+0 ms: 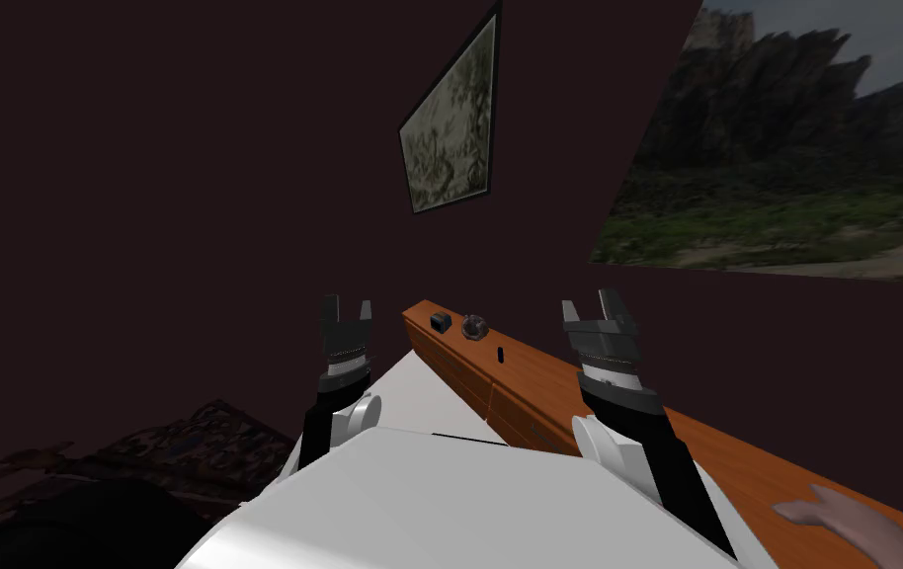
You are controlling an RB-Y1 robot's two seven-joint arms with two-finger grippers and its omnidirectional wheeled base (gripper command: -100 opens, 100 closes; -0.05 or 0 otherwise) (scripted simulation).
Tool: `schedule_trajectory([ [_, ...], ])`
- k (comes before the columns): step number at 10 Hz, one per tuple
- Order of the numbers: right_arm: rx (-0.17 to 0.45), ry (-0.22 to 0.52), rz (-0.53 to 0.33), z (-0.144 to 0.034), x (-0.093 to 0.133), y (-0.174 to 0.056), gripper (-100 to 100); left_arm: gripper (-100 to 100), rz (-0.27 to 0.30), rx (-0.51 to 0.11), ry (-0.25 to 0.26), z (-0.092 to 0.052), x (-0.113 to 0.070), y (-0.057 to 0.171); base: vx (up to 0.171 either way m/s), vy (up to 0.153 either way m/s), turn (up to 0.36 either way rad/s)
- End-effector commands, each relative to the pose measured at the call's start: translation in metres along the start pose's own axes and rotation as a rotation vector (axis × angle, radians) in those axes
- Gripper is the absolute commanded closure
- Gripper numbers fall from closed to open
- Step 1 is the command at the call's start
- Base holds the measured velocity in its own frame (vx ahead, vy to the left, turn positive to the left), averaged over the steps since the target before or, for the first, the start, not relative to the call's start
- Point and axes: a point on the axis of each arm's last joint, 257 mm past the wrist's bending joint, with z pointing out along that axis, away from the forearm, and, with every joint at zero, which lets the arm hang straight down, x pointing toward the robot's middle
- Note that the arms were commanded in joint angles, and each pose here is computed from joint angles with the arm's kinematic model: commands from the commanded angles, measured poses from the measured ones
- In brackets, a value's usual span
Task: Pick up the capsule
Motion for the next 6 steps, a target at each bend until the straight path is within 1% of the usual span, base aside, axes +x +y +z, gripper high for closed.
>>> schedule_trajectory([
  [1, 0.03, 0.004, 0.037, -0.001, -0.006, -0.016, -100, 0, 0.0, 0.0, 0.0, 0.0, 0.0, 0.0, -0.005, 0.008, 0.087],
  [3, 0.064, -0.002, 0.077, -0.001, -0.014, -0.034, -100, 0, 0.0, 0.0, 0.0, 0.0, 0.0, 0.0, -0.006, 0.013, 0.091],
  [6, 0.128, -0.033, 0.159, -0.003, -0.035, -0.068, -100, 0, 0.0, 0.0, 0.0, 0.0, 0.0, 0.0, -0.002, 0.014, 0.093],
])
